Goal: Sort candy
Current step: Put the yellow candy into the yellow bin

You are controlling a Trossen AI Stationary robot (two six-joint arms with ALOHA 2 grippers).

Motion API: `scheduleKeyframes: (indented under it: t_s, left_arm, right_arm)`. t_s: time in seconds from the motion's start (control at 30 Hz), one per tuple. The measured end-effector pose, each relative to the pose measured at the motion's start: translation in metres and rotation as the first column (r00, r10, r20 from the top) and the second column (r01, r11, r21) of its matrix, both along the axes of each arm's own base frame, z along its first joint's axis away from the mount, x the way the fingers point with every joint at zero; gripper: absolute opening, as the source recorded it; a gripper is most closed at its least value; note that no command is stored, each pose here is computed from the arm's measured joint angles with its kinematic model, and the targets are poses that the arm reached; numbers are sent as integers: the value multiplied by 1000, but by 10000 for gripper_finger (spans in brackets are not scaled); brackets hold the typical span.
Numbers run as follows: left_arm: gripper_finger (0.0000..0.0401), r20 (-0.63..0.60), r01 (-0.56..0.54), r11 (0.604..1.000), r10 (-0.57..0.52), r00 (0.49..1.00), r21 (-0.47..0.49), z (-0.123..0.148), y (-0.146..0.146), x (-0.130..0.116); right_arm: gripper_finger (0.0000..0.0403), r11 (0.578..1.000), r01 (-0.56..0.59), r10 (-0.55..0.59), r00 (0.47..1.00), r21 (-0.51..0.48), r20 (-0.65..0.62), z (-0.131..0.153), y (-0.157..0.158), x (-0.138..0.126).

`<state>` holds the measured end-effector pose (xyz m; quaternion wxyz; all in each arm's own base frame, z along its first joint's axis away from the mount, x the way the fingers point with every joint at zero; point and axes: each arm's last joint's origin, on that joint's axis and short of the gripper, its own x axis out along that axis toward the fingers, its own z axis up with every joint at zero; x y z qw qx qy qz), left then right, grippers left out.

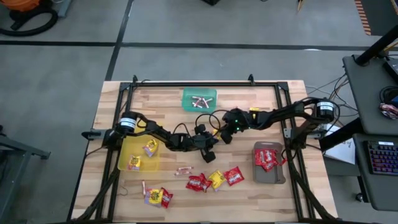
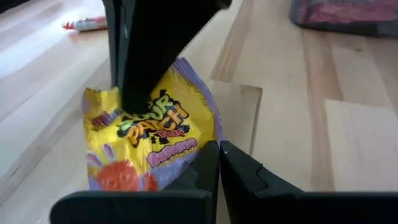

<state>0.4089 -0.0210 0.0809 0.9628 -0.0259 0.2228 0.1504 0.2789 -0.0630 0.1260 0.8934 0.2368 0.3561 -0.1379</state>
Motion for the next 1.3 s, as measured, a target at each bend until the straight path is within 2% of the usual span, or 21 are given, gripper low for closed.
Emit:
scheduleKeyframes:
  t_s: [0.4,0.57,0.7,0.77,1.0,1.17,1.3]
  left_arm:
    - [0,18,-8,1000,8,1000,-5,21,0,-3]
    - [0,3,-7,1000,7,1000,-4,30,0,-8]
    - [0,5,-18,1000,18,1000,-25,43,1,-12]
    - [0,15,-11,1000,12,1000,-26,51,0,-14]
    - [0,63,41,999,-42,997,6,75,-7,-18]
    - [0,77,195,981,-196,978,16,91,-18,-30]
    - [0,87,203,979,-205,975,28,100,-17,-51]
  right_arm:
    - [8,997,-31,38,994,-77,99,28,0,-3]
    - [8,997,-24,33,993,-76,117,28,2,-9]
    - [8,999,13,-3,979,-48,202,23,3,-15]
    - [8,997,12,8,964,-71,267,23,4,-17]
    - [8,984,-2,83,892,-181,443,27,14,-22]
    - [8,973,-20,124,887,-231,445,27,17,-23]
    - [8,964,-35,152,886,-264,437,27,19,-22]
